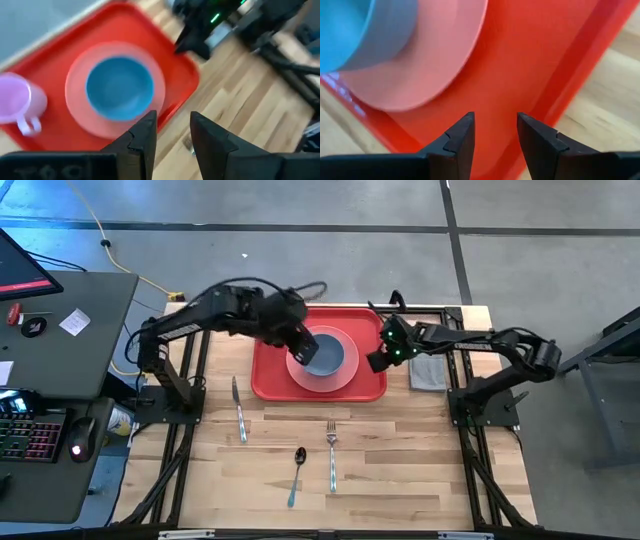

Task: Set up tray
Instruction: Adjust the pink plate on the red serving tray

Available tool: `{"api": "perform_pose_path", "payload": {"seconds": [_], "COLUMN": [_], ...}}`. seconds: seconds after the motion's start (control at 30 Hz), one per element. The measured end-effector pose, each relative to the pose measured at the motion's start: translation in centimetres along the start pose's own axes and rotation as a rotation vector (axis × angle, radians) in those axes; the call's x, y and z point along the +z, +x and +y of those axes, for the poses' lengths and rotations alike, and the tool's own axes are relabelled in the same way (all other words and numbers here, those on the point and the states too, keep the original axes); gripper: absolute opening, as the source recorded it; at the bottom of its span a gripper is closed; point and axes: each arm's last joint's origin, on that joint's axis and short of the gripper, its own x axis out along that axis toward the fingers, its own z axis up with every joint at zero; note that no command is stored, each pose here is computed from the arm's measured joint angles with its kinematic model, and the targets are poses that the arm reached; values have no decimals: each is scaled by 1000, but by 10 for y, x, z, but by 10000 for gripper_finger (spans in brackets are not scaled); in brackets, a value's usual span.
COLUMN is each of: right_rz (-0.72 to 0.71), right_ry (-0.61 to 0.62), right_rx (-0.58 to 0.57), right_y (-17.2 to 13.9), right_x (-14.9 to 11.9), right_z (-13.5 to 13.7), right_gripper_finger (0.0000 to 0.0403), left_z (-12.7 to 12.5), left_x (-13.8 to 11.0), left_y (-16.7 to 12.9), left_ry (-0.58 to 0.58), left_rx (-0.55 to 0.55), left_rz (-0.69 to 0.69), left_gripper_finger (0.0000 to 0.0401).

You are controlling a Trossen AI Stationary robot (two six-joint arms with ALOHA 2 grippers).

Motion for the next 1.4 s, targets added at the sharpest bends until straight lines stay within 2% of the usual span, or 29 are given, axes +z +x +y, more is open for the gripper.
{"api": "perform_pose_path", "payload": {"seconds": [0.2,0.3,0.43,0.63,0.77,1.03,1.27,1.4], "right_rz": [-133,-160,-149,-99,-101,-131,-124,-114], "right_ry": [77,92,133,205,256,247,224,158], "right_rx": [3,-10,-23,-23,6,-7,17,37], "right_y": [5,11,26,48,53,54,54,55], "right_x": [9,12,13,11,13,12,11,6], "right_z": [6,5,3,-1,-1,2,6,13], "right_gripper_finger": [137,137,137,137,137,137,137,137], "left_z": [1,5,15,24,27,30,32,32], "left_x": [12,11,7,3,1,-3,-6,-6], "left_y": [-36,-54,-79,-100,-106,-108,-107,-107], "left_ry": [54,70,63,55,99,119,150,149], "left_rx": [-66,-132,-160,-156,-160,-148,-126,-121], "left_rz": [-119,-173,-221,-294,-299,-263,-235,-237], "left_gripper_finger": [152,152,152,152,152,152,152,152]}}
